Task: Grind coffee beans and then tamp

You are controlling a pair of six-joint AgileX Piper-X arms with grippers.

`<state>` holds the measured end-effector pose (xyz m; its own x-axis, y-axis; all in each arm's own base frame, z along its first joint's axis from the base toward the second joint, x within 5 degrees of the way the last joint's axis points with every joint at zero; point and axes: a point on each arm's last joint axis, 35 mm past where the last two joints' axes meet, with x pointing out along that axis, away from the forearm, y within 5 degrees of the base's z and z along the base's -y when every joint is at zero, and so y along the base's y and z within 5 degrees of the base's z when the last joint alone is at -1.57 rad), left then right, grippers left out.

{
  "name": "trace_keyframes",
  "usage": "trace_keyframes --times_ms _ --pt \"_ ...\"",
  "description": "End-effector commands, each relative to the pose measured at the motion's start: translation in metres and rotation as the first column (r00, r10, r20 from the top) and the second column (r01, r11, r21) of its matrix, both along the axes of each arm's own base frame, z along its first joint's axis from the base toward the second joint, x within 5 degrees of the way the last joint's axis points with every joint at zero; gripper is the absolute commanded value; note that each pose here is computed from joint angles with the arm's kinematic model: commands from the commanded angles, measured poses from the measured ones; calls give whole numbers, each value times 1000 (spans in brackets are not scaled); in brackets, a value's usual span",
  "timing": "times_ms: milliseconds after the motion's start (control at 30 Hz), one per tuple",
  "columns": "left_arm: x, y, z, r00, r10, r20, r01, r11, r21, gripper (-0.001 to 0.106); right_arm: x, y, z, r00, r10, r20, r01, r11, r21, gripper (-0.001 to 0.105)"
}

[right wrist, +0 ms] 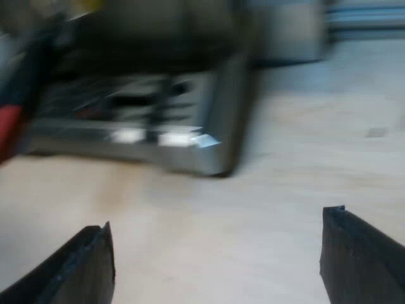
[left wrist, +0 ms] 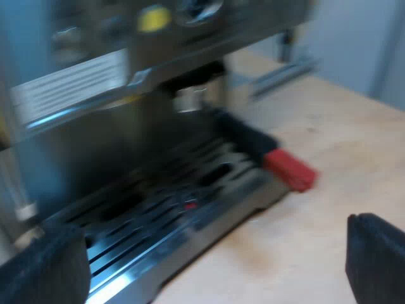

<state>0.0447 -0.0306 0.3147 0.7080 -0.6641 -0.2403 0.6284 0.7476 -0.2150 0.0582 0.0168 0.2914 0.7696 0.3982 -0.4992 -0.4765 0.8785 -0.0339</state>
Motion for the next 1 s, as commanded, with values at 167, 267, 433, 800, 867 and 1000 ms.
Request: trace_keyframes --times_ms 167,267,433,800,867,1000 --pt "15 -17 -10 980 -197 -37 197 980 -18 83 4 15 1 950 311 4 -311 950 -19 69" --pt "21 -23 -20 968 -249 -40 248 968 -24 83 5 20 0 927 375 -4 -375 926 -40 69" --pt "29 -30 -40 961 -278 10 278 960 -38 83 8 29 0 898 439 0 -437 893 -106 69" --pt "36 -35 -73 950 -313 15 313 948 -48 83 20 48 -16 903 414 118 -392 904 -172 69" --pt "36 -35 -73 950 -313 21 314 948 -49 83 21 54 -24 895 419 149 -392 902 -181 68" --pt "36 -35 -73 950 -313 21 314 948 -49 83 20 61 -34 907 386 167 -361 918 -163 63"
